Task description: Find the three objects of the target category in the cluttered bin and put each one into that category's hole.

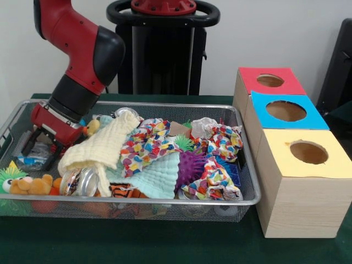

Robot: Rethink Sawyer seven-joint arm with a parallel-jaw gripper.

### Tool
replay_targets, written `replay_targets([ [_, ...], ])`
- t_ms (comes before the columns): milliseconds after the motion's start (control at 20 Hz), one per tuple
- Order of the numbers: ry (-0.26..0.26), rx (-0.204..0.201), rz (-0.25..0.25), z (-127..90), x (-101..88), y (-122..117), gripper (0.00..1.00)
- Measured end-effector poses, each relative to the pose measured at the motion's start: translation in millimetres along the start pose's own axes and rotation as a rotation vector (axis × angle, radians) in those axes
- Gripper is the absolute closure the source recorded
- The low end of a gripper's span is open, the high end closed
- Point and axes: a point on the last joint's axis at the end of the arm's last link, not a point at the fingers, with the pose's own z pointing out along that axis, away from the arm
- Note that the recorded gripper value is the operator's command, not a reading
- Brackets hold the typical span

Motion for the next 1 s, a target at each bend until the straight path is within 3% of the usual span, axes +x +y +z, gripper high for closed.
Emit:
replay_targets([
  [550, 0.023, -0.007, 0.021, -1.3, 0.1, -2.5, 0.00],
  [750, 0.077, -0.008, 0.035, -8.9, 2.5, -4.5, 0.00],
  [1000, 0.189, -0.007, 0.044, -23.6, 12.0, -6.4, 0.00],
])
